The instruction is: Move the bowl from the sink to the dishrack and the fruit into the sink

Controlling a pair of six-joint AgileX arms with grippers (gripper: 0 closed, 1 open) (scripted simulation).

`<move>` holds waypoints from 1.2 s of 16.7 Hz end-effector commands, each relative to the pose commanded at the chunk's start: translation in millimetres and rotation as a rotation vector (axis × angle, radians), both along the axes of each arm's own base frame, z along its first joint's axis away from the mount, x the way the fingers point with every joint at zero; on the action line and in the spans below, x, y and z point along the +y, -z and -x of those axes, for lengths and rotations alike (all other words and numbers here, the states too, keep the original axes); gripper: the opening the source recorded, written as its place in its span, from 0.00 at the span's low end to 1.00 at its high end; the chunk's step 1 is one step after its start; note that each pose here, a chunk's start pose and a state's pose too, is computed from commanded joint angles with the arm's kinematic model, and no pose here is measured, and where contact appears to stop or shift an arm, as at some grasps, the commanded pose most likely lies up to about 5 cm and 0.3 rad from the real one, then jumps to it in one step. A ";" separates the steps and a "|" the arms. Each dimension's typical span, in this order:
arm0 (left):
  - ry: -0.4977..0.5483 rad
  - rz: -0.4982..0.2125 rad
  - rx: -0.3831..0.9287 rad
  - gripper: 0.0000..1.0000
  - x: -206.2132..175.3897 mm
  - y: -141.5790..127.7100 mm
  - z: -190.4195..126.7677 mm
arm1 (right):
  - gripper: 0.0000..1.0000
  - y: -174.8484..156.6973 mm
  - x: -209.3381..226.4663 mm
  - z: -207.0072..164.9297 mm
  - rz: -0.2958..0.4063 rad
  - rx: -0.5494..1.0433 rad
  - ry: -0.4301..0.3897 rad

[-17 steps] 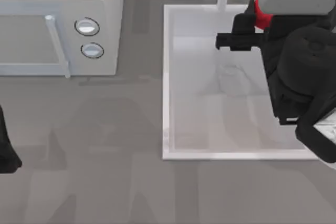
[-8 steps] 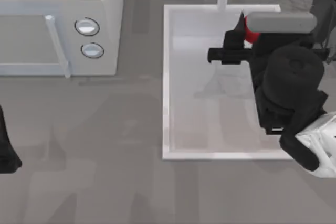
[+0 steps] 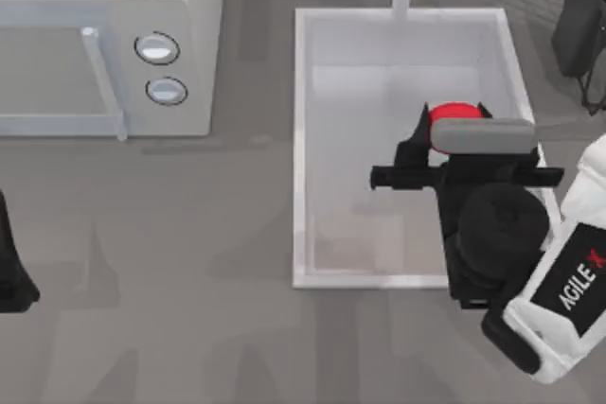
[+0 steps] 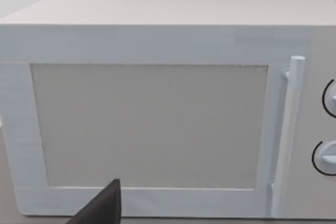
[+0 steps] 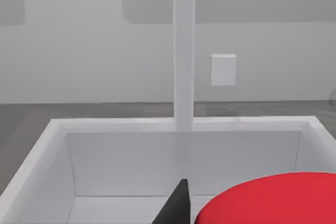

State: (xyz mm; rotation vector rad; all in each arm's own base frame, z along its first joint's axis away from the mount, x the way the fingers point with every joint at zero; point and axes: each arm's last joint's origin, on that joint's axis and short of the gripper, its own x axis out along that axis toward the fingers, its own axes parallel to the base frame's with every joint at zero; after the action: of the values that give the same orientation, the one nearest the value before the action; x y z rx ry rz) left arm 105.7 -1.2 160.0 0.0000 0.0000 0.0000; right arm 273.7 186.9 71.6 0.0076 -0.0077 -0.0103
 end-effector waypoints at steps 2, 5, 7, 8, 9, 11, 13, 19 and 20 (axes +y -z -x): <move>0.000 0.000 0.000 1.00 0.0 0.0 0.0 | 0.00 10.8 -2.7 2.9 0.006 0.006 0.000; 0.000 0.000 0.000 1.00 0.0 0.0 0.0 | 0.00 12.6 -3.3 3.4 0.008 0.008 0.000; 0.000 0.000 0.000 1.00 0.0 0.0 0.0 | 0.00 12.6 -3.3 3.4 0.008 0.008 0.000; 0.000 0.000 0.000 1.00 0.0 0.0 0.0 | 0.08 12.6 -3.3 3.4 0.008 0.008 0.000; 0.000 0.000 0.000 1.00 0.0 0.0 0.0 | 0.15 12.6 -3.3 3.4 0.008 0.008 0.000; 0.000 0.000 0.000 1.00 0.0 0.0 0.0 | 0.30 12.6 -3.3 3.4 0.008 0.008 0.000; 0.000 0.000 0.000 1.00 0.0 0.0 0.0 | 0.45 12.6 -3.3 3.4 0.008 0.008 0.000; 0.000 0.000 0.000 1.00 0.0 0.0 0.0 | 0.90 12.6 -3.3 3.4 0.008 0.008 0.000; 0.000 0.000 0.000 1.00 0.0 0.0 0.0 | 0.98 12.6 -3.3 3.4 0.008 0.008 0.000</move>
State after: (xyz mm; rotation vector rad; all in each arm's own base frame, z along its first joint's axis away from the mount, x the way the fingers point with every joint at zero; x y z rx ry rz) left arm 105.7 -1.2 160.0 0.0000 0.0000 0.0000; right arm 270.3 183.6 59.0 0.0000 0.0000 -0.0100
